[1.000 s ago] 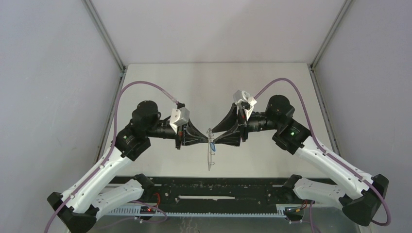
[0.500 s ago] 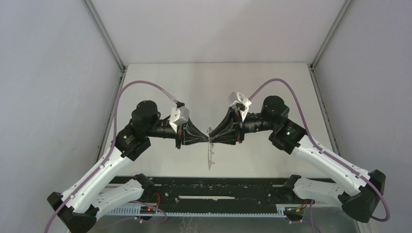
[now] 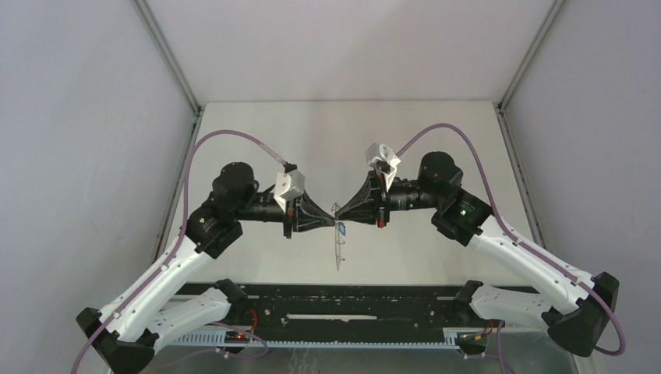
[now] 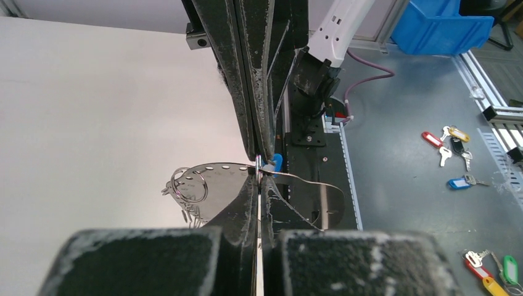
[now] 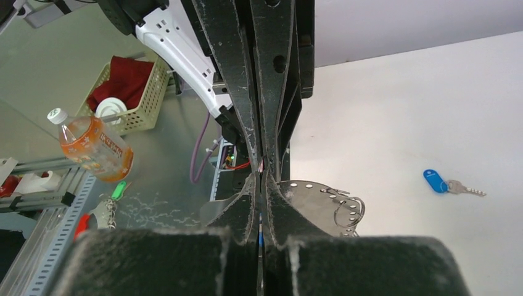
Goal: Put the keys on the keyring
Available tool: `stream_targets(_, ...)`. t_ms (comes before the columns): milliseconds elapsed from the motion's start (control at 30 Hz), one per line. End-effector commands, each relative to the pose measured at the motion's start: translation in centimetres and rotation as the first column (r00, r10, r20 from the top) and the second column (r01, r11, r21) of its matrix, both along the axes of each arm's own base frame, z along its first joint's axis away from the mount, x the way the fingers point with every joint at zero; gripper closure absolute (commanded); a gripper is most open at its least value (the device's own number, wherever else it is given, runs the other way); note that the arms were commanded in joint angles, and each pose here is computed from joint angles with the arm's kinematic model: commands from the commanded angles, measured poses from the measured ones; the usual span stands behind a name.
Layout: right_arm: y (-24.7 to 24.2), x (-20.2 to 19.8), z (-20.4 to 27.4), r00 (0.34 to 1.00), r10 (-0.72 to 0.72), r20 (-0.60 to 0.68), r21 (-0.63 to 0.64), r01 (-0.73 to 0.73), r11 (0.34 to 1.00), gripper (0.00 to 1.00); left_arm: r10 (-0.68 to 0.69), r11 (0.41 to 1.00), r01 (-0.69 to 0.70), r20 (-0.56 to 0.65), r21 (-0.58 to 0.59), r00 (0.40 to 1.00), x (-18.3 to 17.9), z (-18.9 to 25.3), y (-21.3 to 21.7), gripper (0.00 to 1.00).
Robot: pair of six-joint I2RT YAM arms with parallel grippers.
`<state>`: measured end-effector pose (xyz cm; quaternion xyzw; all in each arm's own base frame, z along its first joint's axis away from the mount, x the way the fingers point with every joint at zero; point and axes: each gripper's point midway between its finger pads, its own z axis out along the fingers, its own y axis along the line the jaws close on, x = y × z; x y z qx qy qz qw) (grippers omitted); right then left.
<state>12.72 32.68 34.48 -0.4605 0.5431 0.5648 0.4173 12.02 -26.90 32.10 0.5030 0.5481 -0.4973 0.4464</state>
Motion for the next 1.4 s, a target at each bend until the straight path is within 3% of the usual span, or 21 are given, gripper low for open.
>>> stream_targets(0,-0.1,0.2,-0.1,0.999,-0.028,-0.029,-0.065,0.026,0.998,1.00,0.049,0.999,-0.049,0.016,-0.003,0.999,0.9,-0.4,-0.1,0.97)
stream_targets(100,-0.1,0.4,-0.9,0.998,-0.048,-0.049,-0.125,0.042,0.991,1.00,0.052,0.999,-0.052,0.000,0.016,0.999,1.0,-0.8,-0.1,0.82)
stream_targets(300,-0.3,0.6,-2.3,0.995,-0.097,-0.037,-0.223,0.086,0.971,1.00,0.025,0.998,-0.024,-0.023,0.065,0.999,0.5,-1.5,0.2,0.70)
stream_targets(967,0.4,-0.2,-3.1,0.996,-0.076,0.036,-0.366,0.084,0.927,1.00,-0.056,0.993,0.058,-0.031,0.101,0.998,-0.5,-1.6,0.2,0.79)
stream_targets(1367,0.6,-0.4,-2.9,0.997,-0.062,0.043,-0.379,0.074,0.923,1.00,-0.121,0.981,0.117,0.017,0.157,0.992,-1.9,-2.8,1.1,0.68)
